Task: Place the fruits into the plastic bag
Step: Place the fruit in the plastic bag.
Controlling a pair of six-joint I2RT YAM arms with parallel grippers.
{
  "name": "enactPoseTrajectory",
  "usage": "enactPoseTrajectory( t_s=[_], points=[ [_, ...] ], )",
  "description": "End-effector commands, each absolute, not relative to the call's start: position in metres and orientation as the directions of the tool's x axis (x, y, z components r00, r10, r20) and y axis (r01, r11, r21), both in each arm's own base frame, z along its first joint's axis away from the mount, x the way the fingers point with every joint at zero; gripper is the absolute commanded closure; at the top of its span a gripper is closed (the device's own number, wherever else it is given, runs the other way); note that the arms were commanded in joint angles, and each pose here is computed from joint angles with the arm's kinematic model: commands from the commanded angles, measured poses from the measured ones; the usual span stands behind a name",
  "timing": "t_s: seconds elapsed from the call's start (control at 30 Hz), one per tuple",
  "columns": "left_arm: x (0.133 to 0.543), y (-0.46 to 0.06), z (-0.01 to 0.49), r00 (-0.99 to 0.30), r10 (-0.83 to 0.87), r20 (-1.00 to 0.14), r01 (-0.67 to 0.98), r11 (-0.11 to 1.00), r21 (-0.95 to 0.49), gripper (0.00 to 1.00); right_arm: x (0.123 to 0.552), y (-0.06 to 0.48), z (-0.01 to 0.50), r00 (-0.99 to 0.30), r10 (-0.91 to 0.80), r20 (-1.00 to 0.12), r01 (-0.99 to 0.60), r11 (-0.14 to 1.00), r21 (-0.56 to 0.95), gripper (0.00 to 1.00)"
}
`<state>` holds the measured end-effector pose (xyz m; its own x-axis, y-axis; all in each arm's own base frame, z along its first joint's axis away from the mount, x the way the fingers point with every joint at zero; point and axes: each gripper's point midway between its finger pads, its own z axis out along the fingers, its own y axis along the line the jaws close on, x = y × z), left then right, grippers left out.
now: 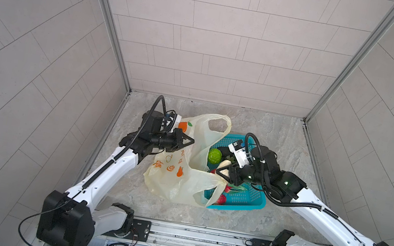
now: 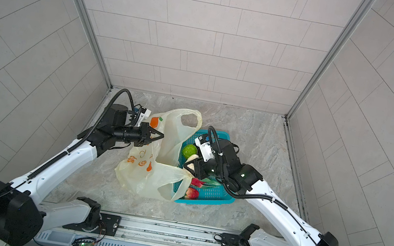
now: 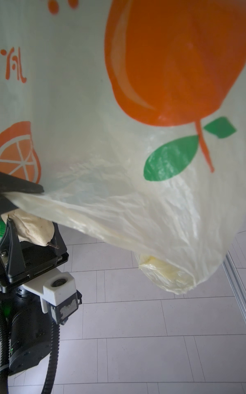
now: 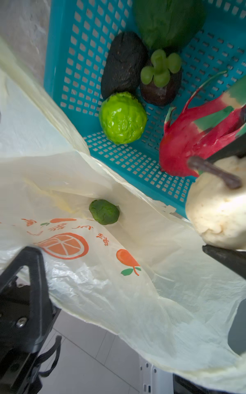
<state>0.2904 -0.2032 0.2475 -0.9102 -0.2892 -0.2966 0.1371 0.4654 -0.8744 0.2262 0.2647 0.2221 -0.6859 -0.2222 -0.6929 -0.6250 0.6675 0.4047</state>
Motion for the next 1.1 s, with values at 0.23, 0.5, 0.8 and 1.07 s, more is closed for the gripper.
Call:
enactPoseTrajectory(
  t_s=[0.23,0.5,0.8,1.07],
  points=[
    [0.281,-0.196,0.259,-0.889,-0.286,-0.357,0.181,0.497,-0.849,1.00,0.238,0.352,0.232,-0.559,-0.358,-0.748,-0.782,0.528,0.332,0.56],
    [0.276,-0.192,0.257,-0.884,-0.295,-0.363,0.177,0.507,-0.843,1.00,0.254,0.386,0.183,-0.636,-0.388,-0.667,-0.746,0.529,0.404,0.52],
    [0.275,-0.191,0.252,-0.882,-0.300,-0.364,0.173,0.514,-0.841,1.00,0.262,0.373,0.141,-0.690,-0.421,-0.589,-0.689,0.633,0.354,0.31],
    [0.277,-0.190,0.245,-0.883,-0.303,-0.357,0.162,0.519,-0.839,1.00,0.266,0.355,0.146,-0.693,-0.414,-0.591,-0.667,0.678,0.308,0.18]
  ],
)
